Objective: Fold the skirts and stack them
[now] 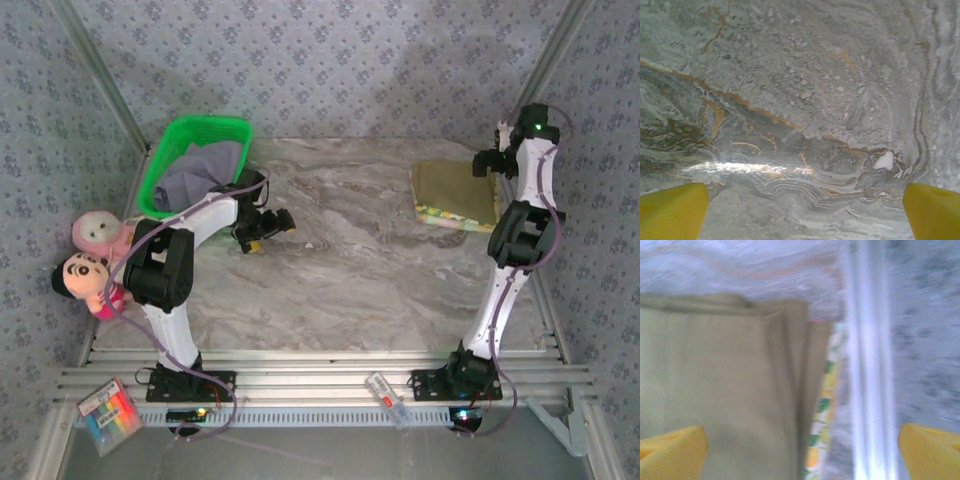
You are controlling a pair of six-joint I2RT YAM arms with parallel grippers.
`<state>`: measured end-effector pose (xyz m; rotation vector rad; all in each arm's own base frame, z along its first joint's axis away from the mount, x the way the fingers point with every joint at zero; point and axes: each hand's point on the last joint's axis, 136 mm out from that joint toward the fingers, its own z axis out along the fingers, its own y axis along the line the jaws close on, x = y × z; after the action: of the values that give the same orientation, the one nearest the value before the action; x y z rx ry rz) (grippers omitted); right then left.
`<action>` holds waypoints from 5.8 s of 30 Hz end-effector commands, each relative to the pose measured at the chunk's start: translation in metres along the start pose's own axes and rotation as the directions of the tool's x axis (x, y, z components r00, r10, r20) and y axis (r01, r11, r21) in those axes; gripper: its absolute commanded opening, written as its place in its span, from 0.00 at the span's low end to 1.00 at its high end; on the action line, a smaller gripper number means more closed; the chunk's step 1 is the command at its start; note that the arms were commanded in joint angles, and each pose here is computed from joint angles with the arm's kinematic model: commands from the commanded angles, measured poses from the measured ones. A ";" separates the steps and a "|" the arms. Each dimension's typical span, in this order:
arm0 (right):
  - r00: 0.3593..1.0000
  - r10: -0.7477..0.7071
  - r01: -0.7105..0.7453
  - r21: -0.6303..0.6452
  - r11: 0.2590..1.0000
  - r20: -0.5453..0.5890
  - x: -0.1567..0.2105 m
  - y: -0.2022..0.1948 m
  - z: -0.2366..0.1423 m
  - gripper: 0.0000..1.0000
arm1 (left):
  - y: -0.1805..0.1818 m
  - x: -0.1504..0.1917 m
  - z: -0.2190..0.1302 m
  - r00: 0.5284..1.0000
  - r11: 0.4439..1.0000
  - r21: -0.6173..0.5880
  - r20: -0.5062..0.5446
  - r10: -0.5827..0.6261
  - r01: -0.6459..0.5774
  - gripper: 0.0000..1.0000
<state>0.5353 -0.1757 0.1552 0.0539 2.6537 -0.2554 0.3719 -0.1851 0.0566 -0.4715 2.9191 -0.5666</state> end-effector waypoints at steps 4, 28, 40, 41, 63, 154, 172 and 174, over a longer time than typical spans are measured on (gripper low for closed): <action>0.998 -0.005 -0.002 0.112 0.994 0.064 -0.016 0.039 -0.044 1.00 | 0.005 0.001 -0.008 1.000 1.000 -0.024 0.004 0.013 -0.013 1.00; 0.864 -0.433 0.381 -0.230 0.895 -0.256 0.098 0.114 0.016 0.97 | 0.006 -0.030 -0.074 0.984 0.999 0.018 0.176 0.037 -0.041 1.00; 0.949 -0.084 0.081 0.024 0.996 0.304 0.003 0.091 -0.107 1.00 | 0.038 -0.107 -0.154 0.922 0.998 -0.063 0.387 0.028 -0.004 1.00; 0.938 -0.034 0.023 0.035 0.999 0.345 0.002 0.085 -0.119 1.00 | 0.043 -0.114 -0.155 0.919 0.997 -0.079 0.394 0.029 0.003 1.00; 0.683 0.677 -0.460 -0.560 0.689 0.273 0.105 0.104 -0.188 1.00 | 0.145 -0.264 -0.067 0.947 0.977 -0.144 0.303 -0.106 0.155 0.59; 0.802 -0.583 0.597 -0.229 0.769 0.131 0.147 0.459 -0.110 0.59 | -0.004 -0.022 -0.055 0.966 0.985 0.171 0.252 -0.059 0.016 0.97; 0.950 -0.219 0.303 -0.485 0.820 0.224 0.176 0.387 -0.121 0.00 | -0.059 -0.013 0.015 0.992 0.975 0.190 -0.015 0.123 -0.118 0.56; 0.959 -0.157 0.259 -0.506 0.823 0.235 0.174 0.380 -0.121 0.00 | -0.062 -0.014 0.023 0.992 0.978 0.170 -0.026 0.124 -0.118 0.47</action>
<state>0.3523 0.2087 0.1033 -0.5009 2.5291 0.2459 0.4112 -0.2326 0.0626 -0.3101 2.8187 -0.7955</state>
